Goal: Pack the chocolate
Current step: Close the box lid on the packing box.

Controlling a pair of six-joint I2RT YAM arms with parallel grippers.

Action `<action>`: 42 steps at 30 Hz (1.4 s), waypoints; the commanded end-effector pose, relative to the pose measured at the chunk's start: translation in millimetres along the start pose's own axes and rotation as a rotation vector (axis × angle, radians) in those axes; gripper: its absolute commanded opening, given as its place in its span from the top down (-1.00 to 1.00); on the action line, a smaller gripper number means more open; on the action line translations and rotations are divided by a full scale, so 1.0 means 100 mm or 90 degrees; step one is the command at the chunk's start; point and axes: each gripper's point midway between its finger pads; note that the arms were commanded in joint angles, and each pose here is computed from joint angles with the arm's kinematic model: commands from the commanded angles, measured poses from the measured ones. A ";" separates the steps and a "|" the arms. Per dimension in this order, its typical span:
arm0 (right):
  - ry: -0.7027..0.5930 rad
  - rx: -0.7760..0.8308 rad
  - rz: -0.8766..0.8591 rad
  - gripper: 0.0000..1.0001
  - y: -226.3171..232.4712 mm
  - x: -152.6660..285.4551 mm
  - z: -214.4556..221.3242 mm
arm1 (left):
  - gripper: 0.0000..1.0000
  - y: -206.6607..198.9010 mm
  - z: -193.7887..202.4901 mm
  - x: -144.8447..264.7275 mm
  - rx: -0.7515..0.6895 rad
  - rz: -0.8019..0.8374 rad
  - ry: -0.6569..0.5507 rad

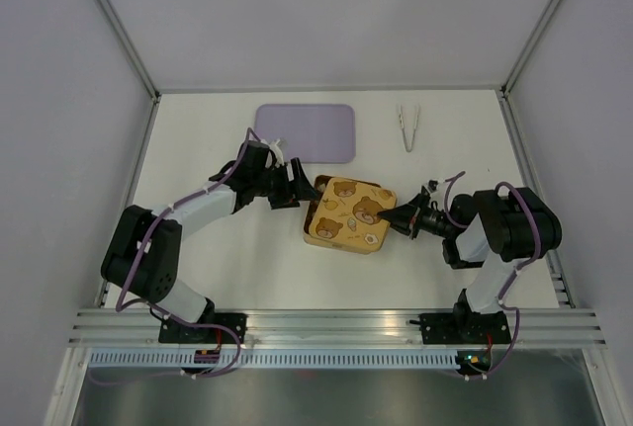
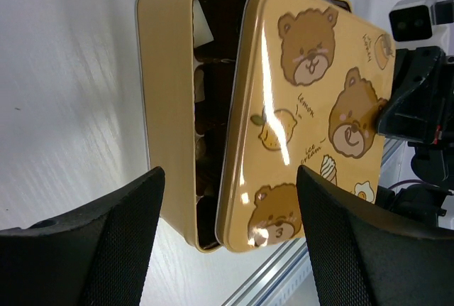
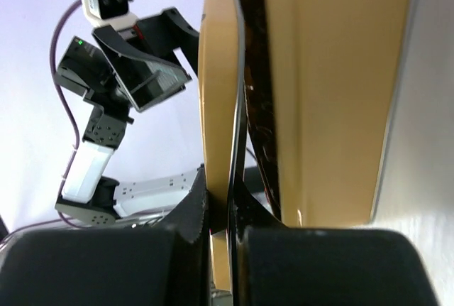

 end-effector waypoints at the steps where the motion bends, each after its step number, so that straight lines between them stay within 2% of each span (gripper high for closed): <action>1: 0.005 0.180 -0.116 0.89 0.35 0.08 0.08 | -0.59 -0.15 -0.19 -0.01 -0.014 0.030 -0.028; 10: 0.002 0.157 -0.100 0.54 0.24 0.04 -0.01 | -0.60 -0.13 -0.14 -0.08 -0.020 0.032 -0.013; 16: -0.017 0.177 -0.090 0.40 0.20 0.02 -0.08 | -0.60 -0.12 -0.10 -0.11 -0.024 0.036 -0.003; 22: -0.055 0.183 -0.036 0.35 0.11 -0.01 -0.21 | -0.61 -0.13 -0.10 -0.10 -0.028 0.039 -0.005; 25: -0.078 0.171 0.037 0.36 -0.09 -0.02 -0.32 | -0.61 -0.11 -0.09 -0.11 -0.029 0.036 -0.004; 31: -0.097 0.223 0.082 0.31 -0.10 -0.09 -0.37 | -0.62 -0.11 -0.07 -0.15 -0.027 0.043 0.003; 37: -0.130 0.213 0.186 0.25 -0.40 -0.02 -0.47 | -0.62 -0.12 -0.06 -0.15 -0.026 0.050 0.004; 42: -0.159 0.245 0.207 0.19 -0.33 0.00 -0.49 | -0.63 -0.14 -0.05 -0.14 -0.027 0.055 0.004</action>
Point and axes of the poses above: each gripper's point midway between its finger pads, its own x axis back along the fingers, its own y axis along the line the jaws close on, z = x × y, and after that the axes turned 10 degrees about -x, right-handed
